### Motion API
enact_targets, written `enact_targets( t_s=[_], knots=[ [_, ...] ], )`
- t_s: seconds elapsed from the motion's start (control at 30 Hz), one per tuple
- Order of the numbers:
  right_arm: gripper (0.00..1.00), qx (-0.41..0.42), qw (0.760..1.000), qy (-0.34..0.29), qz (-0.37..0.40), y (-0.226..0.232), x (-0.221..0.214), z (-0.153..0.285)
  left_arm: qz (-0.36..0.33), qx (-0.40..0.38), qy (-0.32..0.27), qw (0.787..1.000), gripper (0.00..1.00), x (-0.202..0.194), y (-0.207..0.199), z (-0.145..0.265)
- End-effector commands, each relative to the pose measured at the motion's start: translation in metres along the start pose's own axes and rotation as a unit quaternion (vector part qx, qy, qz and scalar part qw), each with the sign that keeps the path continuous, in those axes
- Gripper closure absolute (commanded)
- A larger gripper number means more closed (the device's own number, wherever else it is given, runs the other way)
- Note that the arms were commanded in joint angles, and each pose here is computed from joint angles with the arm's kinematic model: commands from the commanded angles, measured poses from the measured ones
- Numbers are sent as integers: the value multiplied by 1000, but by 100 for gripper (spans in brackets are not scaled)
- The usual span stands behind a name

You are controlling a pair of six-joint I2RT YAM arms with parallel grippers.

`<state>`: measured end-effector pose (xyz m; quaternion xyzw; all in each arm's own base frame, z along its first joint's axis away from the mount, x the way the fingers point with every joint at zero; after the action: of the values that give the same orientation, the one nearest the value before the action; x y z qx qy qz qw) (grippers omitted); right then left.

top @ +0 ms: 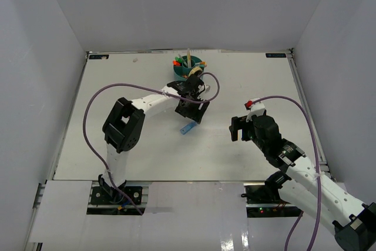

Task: Sort the stationery into containers
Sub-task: Pick up the stationery from the center of the board.

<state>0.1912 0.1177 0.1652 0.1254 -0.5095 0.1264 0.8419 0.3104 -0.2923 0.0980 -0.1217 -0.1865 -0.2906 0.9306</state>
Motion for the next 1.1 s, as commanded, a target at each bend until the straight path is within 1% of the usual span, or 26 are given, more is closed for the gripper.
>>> enact_targets(
  t_s=[0.0,0.17,0.53,0.7,0.8,0.83,0.93,0.97,1.07],
  knots=[
    [10,-10,1000,-14,-5,-3,5,-1,-20,20,27,999,16,-2,0,4],
    [10,-11,1000,-12,-3,-3,5,-1,-30,15,56,998,21,-7,-4,-5],
    [10,-11,1000,-5,-1,-3,3,-3,-43,23,85,995,35,-12,-12,-17],
    [10,-14,1000,-2,-1,-3,1,-4,-51,50,97,993,39,-16,-12,-18],
    [10,-14,1000,2,0,-3,0,-5,-50,55,104,992,44,-19,-12,-21],
    [10,-15,1000,3,1,-3,0,-5,-50,57,103,992,48,-19,-12,-21],
    [10,-16,1000,1,0,-3,0,-5,-49,53,101,992,54,-18,-13,-20],
    [10,-17,1000,1,2,-4,0,-5,-48,53,98,993,58,-16,-13,-19],
    [9,-20,1000,-1,1,-4,1,-5,-46,68,81,993,64,-9,-11,-15]
  ],
)
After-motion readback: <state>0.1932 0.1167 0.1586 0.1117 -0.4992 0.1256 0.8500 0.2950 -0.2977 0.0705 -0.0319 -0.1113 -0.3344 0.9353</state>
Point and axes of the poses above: each gripper's point midway between its finger pads, its own z axis back along the fingers, its own y axis along the line the jaws close on, x = y × z, the point moved 5 cm from there along z, back along the fingers, and after that the axes turned 2 degrees about -z, right-handed, at the moved point
